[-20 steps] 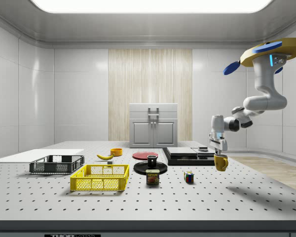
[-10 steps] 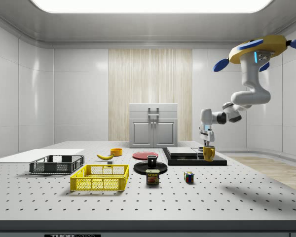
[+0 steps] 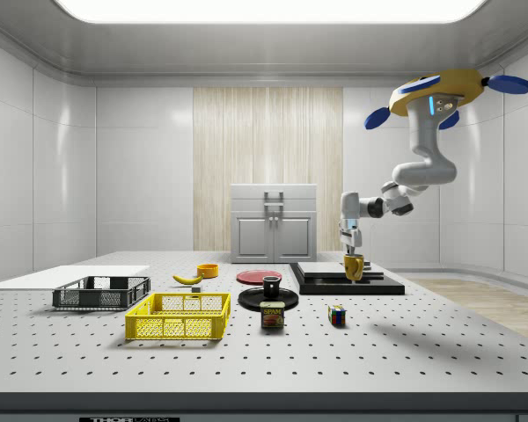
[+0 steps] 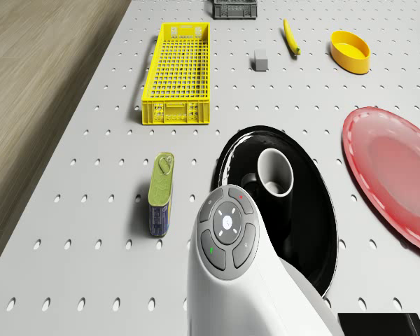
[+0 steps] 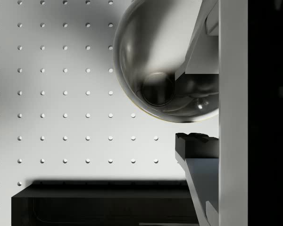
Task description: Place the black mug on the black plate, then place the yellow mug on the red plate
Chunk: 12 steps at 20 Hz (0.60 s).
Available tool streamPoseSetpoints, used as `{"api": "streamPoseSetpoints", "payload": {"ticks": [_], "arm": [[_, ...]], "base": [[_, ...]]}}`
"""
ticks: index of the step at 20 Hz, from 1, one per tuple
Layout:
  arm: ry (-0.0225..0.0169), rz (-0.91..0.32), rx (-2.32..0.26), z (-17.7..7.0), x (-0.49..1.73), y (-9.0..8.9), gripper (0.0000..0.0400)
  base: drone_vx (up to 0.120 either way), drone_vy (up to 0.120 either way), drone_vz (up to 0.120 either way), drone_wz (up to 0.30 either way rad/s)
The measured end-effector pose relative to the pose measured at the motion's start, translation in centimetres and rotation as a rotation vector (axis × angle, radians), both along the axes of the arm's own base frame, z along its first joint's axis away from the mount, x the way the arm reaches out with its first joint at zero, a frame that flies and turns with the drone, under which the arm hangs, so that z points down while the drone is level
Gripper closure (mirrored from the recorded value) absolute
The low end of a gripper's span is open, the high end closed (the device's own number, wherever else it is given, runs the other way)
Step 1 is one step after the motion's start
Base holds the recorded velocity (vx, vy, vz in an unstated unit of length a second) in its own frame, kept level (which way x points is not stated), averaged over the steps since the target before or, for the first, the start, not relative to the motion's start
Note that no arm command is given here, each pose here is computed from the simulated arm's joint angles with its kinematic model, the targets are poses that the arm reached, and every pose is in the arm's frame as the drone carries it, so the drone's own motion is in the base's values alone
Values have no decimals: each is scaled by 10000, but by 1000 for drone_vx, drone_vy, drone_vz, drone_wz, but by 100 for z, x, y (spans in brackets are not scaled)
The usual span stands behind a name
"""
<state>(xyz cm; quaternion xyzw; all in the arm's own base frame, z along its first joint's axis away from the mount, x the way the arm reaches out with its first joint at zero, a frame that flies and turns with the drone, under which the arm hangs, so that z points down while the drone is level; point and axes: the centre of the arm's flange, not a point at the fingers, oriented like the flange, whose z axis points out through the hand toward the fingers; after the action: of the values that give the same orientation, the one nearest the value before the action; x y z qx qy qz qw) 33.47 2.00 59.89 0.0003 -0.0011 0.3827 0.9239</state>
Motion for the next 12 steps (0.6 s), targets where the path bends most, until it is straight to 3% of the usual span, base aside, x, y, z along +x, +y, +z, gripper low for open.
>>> {"api": "streamPoseSetpoints", "payload": {"ticks": [12], "arm": [[0, 0, 0, 0, 0, 0, 290]], "base": [[120, -120, 0, 0]]}}
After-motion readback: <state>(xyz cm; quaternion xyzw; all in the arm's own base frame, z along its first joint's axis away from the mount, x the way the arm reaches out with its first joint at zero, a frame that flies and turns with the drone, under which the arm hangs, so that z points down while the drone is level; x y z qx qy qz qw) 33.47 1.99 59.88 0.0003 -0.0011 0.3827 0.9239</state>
